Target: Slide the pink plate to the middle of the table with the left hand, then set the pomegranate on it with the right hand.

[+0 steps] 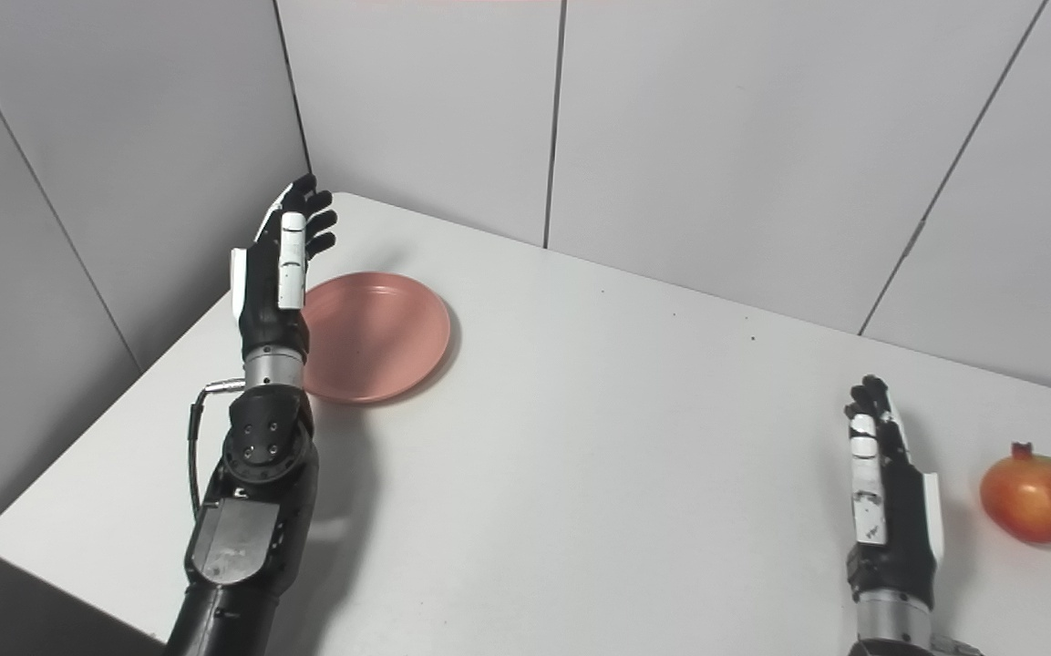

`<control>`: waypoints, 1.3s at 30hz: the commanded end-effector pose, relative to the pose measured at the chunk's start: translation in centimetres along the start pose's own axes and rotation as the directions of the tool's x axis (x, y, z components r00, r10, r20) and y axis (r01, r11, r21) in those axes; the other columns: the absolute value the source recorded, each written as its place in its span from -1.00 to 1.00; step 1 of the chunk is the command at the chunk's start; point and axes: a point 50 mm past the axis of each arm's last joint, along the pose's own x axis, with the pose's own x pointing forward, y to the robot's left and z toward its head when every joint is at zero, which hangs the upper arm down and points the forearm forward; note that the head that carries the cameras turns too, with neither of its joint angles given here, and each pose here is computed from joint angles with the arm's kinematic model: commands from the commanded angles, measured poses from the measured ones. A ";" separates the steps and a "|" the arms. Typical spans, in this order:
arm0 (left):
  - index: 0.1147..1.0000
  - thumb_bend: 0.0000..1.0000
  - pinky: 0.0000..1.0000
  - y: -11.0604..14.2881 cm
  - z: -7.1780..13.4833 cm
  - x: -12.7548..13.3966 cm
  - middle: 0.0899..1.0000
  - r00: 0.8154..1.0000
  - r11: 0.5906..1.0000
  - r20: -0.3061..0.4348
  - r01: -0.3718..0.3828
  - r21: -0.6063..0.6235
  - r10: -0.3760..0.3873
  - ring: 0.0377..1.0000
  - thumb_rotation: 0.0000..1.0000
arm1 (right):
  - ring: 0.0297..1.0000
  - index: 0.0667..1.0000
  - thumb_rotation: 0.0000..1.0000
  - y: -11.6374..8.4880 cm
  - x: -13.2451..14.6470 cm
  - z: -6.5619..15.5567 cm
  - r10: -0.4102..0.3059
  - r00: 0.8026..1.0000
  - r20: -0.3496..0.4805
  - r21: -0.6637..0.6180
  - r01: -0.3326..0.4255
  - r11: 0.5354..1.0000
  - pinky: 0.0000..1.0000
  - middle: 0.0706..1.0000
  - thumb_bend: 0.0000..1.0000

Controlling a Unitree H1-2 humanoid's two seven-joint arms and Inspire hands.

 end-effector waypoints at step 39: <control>0.57 0.31 0.55 3.3 0.5 2.2 0.62 0.994 0.994 0.063 -0.089 0.059 0.085 0.63 1.00 | 0.87 0.87 0.97 -0.7 -1.8 -1.6 0.007 1.000 -0.020 -0.021 -0.007 1.000 0.96 0.87 -0.04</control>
